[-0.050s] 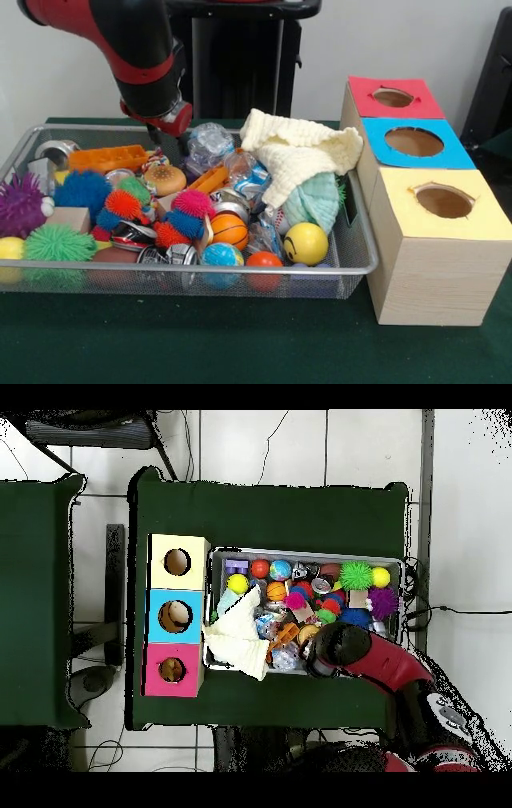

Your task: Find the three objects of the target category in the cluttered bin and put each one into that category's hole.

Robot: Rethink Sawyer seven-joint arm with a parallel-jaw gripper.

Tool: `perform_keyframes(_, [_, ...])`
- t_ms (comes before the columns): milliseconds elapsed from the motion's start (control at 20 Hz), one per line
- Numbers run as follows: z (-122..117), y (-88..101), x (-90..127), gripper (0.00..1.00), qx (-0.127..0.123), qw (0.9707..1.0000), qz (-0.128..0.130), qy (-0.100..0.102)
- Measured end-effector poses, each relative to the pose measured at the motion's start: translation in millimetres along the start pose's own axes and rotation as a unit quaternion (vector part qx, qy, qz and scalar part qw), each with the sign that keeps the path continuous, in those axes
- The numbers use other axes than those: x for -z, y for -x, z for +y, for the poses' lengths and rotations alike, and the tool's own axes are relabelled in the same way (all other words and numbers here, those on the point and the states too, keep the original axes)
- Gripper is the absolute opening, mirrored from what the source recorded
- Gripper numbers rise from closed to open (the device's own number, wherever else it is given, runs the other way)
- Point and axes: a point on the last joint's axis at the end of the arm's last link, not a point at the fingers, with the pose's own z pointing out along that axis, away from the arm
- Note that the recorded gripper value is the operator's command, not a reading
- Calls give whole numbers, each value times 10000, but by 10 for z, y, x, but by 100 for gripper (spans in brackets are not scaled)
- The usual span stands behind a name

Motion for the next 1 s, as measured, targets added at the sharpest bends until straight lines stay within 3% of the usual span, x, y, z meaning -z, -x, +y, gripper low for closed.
perform_keyframes(300, [132, -68, 54, 100, -63, 9992, -75, 385])
perform_keyframes(400, [214, -68, 127, 100, -53, 9982, -317, 513])
perform_keyframes(600, [327, -69, 273, 100, 9, 9964, -613, 580])
perform_keyframes(1000, [700, -147, 866, 100, 261, 9911, -1181, 559])
